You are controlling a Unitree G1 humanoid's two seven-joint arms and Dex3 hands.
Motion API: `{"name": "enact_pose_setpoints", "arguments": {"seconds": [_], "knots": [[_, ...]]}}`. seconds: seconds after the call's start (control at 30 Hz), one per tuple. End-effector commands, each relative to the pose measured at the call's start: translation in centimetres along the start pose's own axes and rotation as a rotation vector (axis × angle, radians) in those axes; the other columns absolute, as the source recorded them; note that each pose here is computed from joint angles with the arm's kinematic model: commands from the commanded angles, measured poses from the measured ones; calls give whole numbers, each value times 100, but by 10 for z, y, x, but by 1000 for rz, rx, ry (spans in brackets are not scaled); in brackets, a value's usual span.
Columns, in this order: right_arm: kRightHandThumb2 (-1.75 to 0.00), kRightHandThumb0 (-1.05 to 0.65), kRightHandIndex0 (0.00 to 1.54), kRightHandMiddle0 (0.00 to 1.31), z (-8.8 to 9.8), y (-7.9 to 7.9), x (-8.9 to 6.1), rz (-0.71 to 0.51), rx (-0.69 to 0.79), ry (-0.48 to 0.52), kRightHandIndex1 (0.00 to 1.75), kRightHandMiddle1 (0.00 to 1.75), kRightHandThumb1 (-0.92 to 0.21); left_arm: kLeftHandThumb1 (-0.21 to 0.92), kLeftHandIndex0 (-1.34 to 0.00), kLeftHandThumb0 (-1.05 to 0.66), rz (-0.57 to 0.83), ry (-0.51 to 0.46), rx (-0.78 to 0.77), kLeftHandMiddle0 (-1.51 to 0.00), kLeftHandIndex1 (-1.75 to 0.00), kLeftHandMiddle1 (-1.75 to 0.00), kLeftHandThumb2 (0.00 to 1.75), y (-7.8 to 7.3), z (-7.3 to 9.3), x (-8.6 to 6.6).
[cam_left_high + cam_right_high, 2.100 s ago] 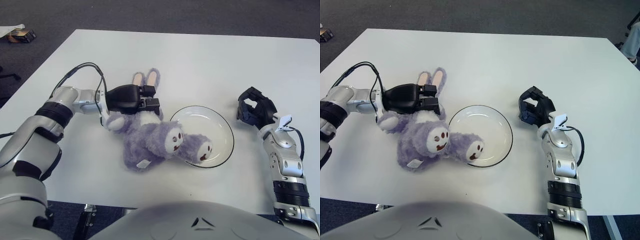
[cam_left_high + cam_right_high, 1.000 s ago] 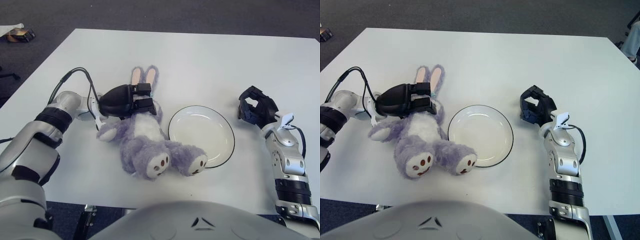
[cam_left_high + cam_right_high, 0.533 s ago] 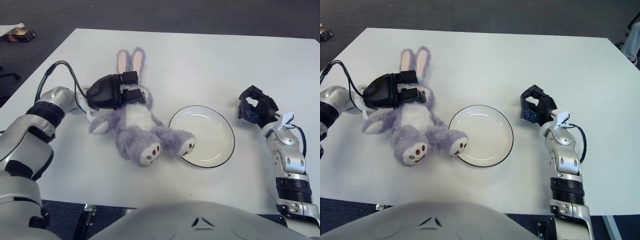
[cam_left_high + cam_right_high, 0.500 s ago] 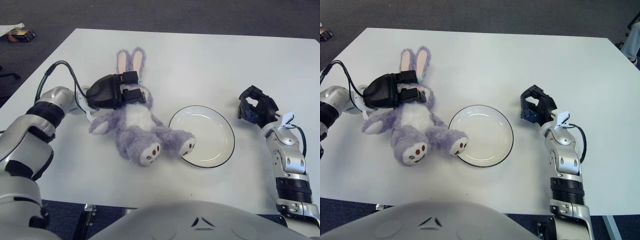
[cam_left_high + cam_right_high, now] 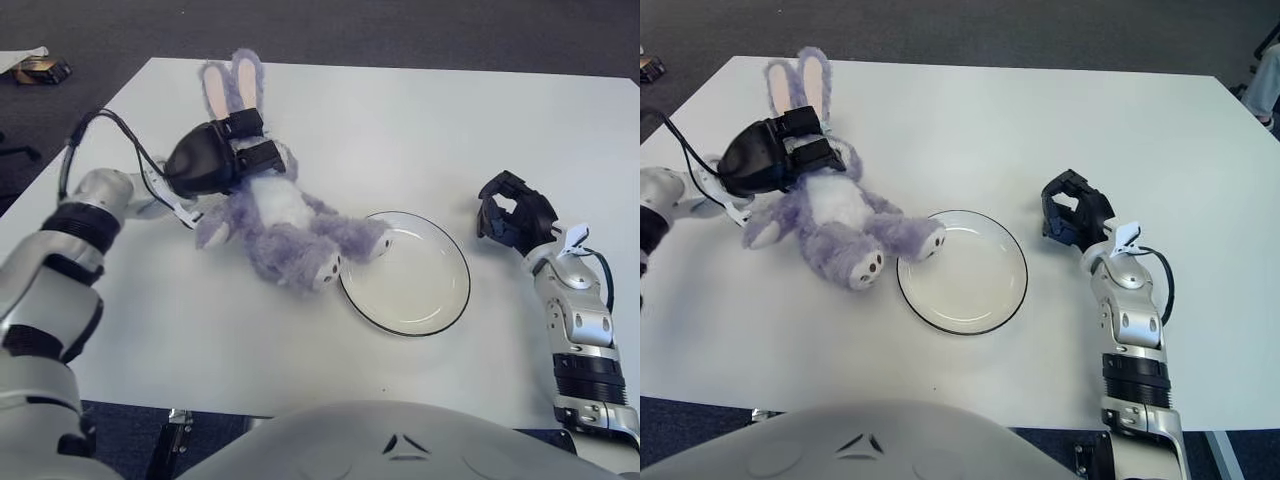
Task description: Put the doll into the plate.
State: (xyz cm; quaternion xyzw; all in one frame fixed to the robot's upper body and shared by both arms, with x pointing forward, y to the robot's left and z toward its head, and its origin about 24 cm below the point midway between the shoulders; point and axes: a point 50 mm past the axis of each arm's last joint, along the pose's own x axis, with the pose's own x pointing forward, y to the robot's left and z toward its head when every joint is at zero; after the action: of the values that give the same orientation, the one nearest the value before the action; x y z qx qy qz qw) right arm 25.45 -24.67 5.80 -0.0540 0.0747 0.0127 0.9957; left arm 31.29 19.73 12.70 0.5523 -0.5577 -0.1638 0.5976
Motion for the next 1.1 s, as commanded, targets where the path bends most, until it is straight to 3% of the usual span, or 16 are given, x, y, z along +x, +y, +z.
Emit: {"name": "enact_pose_setpoints", "arguments": {"seconds": [0.0,0.1,0.17,0.3,0.5,1.07], "knots": [[-93,-40,90,38,-42,3,-11,4,30,212,175,175,-63,-6,-70,-1,75,55,-8,-89,-169,-175,173,3,-3,2],[-92,-40,90,38,-42,3,-11,3,30,214,175,175,-63,-7,-71,-1,91,88,-41,-90,-168,-175,174,2,-5,4],[-92,-40,90,38,-42,3,-10,4,30,215,175,175,-63,20,-62,-28,121,111,-89,-101,-172,-175,144,0,-5,9],[-91,-39,90,37,-42,3,-10,7,29,215,175,175,-64,35,-57,-42,157,119,-143,-108,-174,-175,128,-1,-4,21],[-90,-39,90,37,-42,4,-10,14,22,217,175,175,-64,36,-58,-46,205,100,-172,-115,-175,-175,127,-2,-4,32],[-89,-39,89,36,-43,5,-8,19,17,220,175,175,-65,23,-68,-52,292,96,-210,-131,-175,-175,142,0,-5,51]]}}
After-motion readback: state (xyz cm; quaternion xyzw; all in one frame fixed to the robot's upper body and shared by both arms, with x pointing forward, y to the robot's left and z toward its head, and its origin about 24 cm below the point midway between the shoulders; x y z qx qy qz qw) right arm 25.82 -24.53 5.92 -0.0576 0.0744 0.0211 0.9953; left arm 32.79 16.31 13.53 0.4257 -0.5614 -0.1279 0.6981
